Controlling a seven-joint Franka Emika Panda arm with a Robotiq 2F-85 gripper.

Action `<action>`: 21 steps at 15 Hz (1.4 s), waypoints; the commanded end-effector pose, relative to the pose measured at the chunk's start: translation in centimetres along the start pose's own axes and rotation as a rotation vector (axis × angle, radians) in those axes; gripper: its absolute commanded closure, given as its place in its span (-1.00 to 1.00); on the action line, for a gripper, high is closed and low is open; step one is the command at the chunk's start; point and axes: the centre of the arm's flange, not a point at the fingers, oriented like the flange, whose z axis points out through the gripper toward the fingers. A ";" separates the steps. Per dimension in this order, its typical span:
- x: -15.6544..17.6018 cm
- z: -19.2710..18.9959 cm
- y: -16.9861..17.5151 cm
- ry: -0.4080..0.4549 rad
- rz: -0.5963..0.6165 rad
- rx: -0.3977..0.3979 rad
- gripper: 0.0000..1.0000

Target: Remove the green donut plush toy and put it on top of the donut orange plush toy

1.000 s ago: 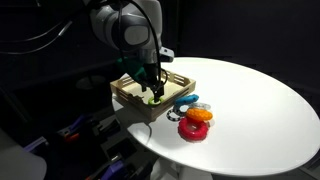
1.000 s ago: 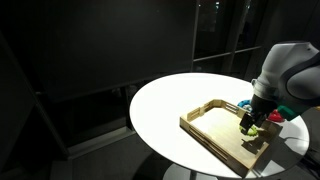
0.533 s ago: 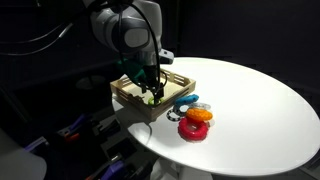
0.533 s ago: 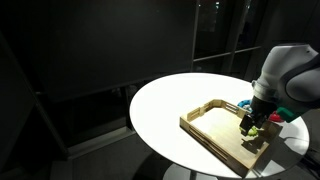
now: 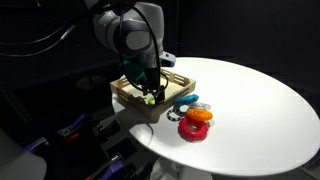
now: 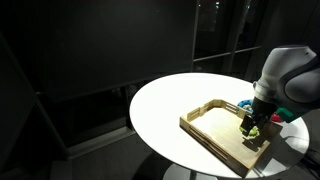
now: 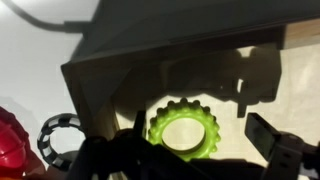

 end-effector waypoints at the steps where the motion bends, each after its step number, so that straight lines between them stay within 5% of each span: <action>1: 0.4 0.4 -0.2 0.012 0.015 -0.012 -1.00; 11: 0.4 0.8 -0.4 0.006 0.020 -0.010 -1.00; 12: 0.5 0.8 -0.4 0.006 0.021 -0.010 -0.85; 13: 0.5 0.8 -0.4 0.007 0.022 -0.010 -0.46; 17: 0.8 0.1 -0.3 0.017 0.030 -0.008 0.19; 21: 1.1 -1.2 -0.4 0.027 0.033 0.000 0.25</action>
